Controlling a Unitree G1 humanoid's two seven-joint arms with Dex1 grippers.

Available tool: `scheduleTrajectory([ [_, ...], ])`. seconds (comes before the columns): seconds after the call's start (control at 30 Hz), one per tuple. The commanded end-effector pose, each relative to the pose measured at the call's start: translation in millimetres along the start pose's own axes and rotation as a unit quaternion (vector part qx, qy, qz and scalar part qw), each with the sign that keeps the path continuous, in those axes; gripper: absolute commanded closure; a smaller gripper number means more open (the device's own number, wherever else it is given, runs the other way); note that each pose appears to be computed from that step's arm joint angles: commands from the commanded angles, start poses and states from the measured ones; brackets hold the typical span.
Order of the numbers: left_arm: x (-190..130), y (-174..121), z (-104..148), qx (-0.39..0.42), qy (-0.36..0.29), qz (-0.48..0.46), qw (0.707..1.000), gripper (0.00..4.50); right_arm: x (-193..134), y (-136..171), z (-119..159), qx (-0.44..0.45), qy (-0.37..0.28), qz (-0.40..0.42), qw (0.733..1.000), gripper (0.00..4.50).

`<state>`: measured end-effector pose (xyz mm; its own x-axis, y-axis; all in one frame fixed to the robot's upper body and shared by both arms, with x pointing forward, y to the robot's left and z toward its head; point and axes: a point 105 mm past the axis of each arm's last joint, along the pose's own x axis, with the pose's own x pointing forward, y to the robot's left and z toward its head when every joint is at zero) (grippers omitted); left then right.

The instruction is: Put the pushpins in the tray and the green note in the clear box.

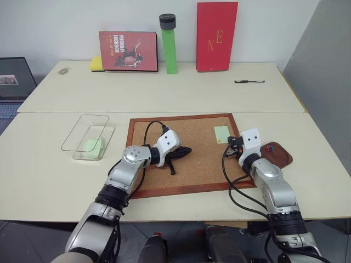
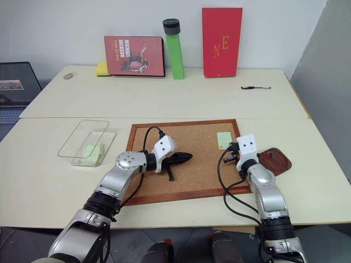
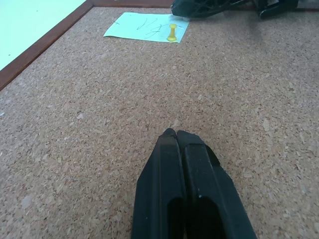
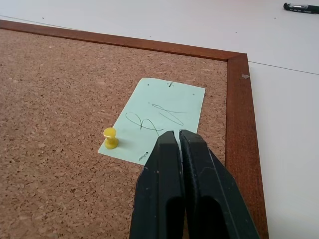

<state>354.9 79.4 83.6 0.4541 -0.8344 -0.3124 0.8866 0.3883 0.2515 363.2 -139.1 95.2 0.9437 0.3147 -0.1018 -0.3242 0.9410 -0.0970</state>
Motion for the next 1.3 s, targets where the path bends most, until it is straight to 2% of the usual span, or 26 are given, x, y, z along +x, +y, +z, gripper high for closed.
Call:
scheduleTrajectory([
  [0.03,-6.6,0.9,-23.7,-0.012,0.047,0.010,0.999,4.50,-2.7,2.8,46.1,-0.003,-0.082,0.005,0.997,4.45],
  [0.33,-4.7,-0.6,-23.4,-0.010,0.047,0.005,0.999,4.50,-7.4,2.8,63.0,-0.004,-0.102,0.005,0.995,4.45],
  [0.5,-4.3,-1.9,-23.5,-0.008,0.047,0.001,0.999,4.50,-23.3,-13.1,71.8,-0.015,-0.111,-0.021,0.994,4.45],
  [0.77,-4.4,-3.1,-24.3,-0.006,0.046,-0.003,0.999,4.50,-77.9,-67.7,35.0,-0.095,-0.022,-0.103,0.990,4.45],
  [0.93,-3.8,-2.1,-23.8,-0.004,0.046,-0.006,0.999,4.50,-96.8,-88.8,14.5,-0.123,0.031,-0.139,0.982,4.45],
  [1.27,-3.1,-1.6,-22.7,-0.001,0.045,-0.008,0.999,4.50,-101.2,-89.7,-10.0,-0.102,0.087,-0.127,0.983,4.45],
  [1.3,-3.6,-1.4,-22.9,-0.001,0.045,-0.008,0.999,4.50,-101.5,-89.6,-12.2,-0.100,0.092,-0.126,0.983,4.24],
])
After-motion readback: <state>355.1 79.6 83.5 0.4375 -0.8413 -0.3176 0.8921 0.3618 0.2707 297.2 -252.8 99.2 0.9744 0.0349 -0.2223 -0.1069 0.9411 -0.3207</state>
